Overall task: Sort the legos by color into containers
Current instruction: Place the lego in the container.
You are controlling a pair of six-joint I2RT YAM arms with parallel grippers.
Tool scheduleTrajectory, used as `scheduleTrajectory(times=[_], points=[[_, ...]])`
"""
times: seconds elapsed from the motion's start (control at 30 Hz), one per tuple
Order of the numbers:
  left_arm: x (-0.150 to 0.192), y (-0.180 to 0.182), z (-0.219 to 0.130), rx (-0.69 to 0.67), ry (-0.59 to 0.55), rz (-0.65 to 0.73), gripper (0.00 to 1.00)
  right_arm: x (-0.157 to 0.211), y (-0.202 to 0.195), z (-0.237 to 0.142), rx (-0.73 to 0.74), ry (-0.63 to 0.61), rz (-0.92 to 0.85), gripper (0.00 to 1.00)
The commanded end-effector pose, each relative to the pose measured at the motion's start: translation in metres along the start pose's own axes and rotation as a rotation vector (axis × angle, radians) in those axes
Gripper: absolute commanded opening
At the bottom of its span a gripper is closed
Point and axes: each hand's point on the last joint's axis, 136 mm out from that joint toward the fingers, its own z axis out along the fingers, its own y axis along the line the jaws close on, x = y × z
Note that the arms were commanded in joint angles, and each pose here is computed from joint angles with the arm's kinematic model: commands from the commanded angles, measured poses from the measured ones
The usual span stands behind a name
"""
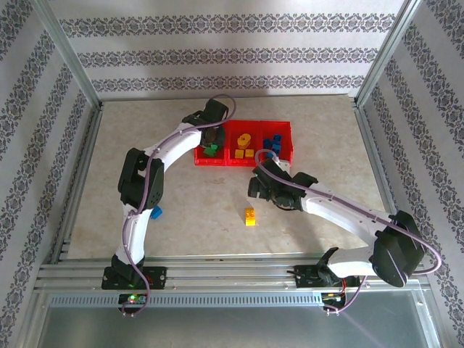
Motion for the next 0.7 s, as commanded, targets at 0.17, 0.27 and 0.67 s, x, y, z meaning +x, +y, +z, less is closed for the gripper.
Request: scheduleTrajectory(times=[0.17,0.27,0.67], points=[[-0.012,0.000,0.008,0.012,-0.006,-0.049,0.35,0.039,0.003,0.010,0.037,0.087,-0.033,0.98],[-0.015,0.000,0.002,0.016,-0.019,-0.054,0.38,0.046,0.005,0.012,0.038,0.106,-0.041,0.98],[-0.025,0.012,-0.058,0.024,-0.114,-0.073,0.57,0.078,0.030,0.022,0.005,0.204,-0.083,0.92]])
